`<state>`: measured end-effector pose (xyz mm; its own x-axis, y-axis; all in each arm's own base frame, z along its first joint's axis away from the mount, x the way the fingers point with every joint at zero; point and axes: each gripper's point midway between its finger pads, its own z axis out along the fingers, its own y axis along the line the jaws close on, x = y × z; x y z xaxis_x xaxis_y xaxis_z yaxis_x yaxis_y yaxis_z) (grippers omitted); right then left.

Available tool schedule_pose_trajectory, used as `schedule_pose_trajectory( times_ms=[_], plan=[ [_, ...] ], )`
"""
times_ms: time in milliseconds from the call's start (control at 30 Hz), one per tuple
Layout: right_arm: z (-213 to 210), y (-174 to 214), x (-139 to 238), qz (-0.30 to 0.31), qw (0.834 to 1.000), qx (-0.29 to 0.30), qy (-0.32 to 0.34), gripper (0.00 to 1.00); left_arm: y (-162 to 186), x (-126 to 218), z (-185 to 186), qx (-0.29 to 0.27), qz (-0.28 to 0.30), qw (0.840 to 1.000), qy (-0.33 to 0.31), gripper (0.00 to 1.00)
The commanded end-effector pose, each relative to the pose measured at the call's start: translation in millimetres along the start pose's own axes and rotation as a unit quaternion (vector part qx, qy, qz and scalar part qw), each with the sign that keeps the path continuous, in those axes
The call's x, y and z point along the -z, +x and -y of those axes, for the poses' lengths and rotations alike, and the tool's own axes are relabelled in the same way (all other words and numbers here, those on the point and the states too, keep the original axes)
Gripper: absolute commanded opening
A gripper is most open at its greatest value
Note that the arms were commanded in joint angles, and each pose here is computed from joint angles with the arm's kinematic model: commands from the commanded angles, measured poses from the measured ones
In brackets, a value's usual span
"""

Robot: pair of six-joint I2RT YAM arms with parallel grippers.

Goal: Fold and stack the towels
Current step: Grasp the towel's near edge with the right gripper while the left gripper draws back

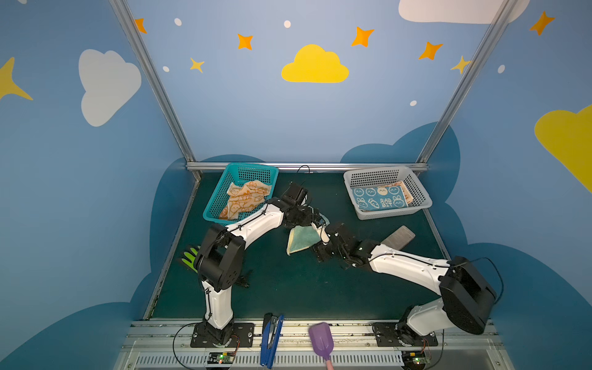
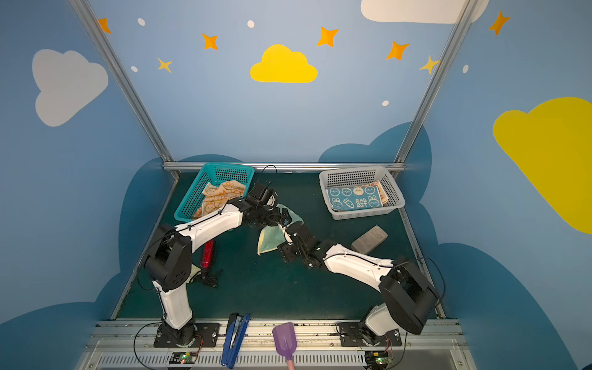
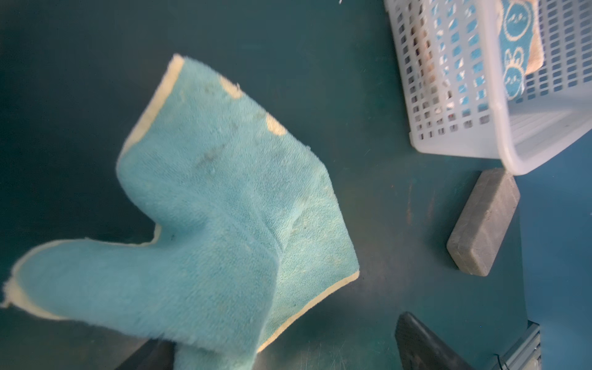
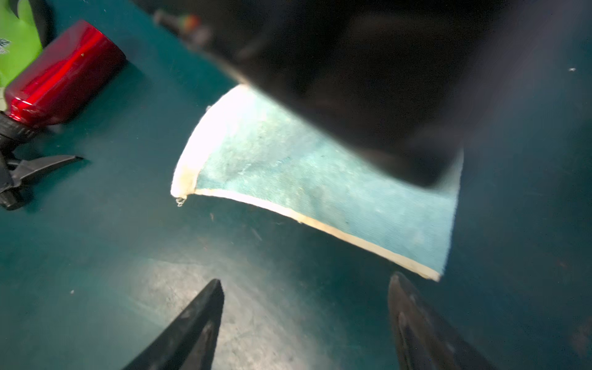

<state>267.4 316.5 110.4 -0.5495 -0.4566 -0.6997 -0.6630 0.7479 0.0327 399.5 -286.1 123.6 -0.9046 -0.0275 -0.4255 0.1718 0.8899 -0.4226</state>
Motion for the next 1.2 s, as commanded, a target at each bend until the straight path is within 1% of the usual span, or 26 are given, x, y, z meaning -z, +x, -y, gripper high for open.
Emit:
schedule_pose_trajectory(
  times_ms=[0, 100, 167, 300, 367, 533, 667, 767, 833, 1033, 1167],
  plan=[
    [-11, 1, -9, -0.033, 0.999, 0.005, 0.025, 0.74, -21, 31, -6, -0.026, 0.037, 0.998, -0.033, 1.00],
    [-28, -1, -22, -0.045, 0.998, 0.032, 0.025, 0.72, -32, 49, -16, -0.027, 0.057, 0.997, -0.054, 1.00],
    [-40, -4, -29, -0.039, 0.998, 0.041, 0.015, 0.72, -38, 58, -26, -0.023, 0.069, 0.995, -0.071, 1.00],
    [-56, -8, -45, -0.048, 0.998, 0.039, -0.001, 0.72, -50, 85, -55, -0.004, 0.099, 0.989, -0.109, 1.00],
    [-60, -11, -52, -0.055, 0.998, 0.041, 0.000, 0.72, -55, 102, -70, 0.013, 0.120, 0.986, -0.118, 1.00],
    [-68, -9, -68, -0.077, 0.996, 0.049, 0.002, 0.72, -55, 140, -102, 0.059, 0.175, 0.975, -0.124, 1.00],
    [-76, -4, -83, -0.101, 0.993, 0.053, -0.006, 0.69, -49, 164, -120, 0.083, 0.223, 0.963, -0.128, 1.00],
    [-84, -2, -93, -0.112, 0.992, 0.056, -0.014, 0.66, -44, 174, -127, 0.088, 0.250, 0.956, -0.129, 1.00],
    [-87, -3, -98, -0.115, 0.992, 0.056, -0.018, 0.65, -40, 177, -130, 0.092, 0.256, 0.954, -0.128, 1.00],
    [-89, 1, -110, -0.130, 0.990, 0.051, -0.011, 0.60, -34, 181, -135, 0.098, 0.257, 0.952, -0.132, 1.00],
    [-87, 6, -119, -0.142, 0.989, 0.051, 0.000, 0.54, -32, 180, -136, 0.100, 0.257, 0.953, -0.129, 1.00]
  ],
)
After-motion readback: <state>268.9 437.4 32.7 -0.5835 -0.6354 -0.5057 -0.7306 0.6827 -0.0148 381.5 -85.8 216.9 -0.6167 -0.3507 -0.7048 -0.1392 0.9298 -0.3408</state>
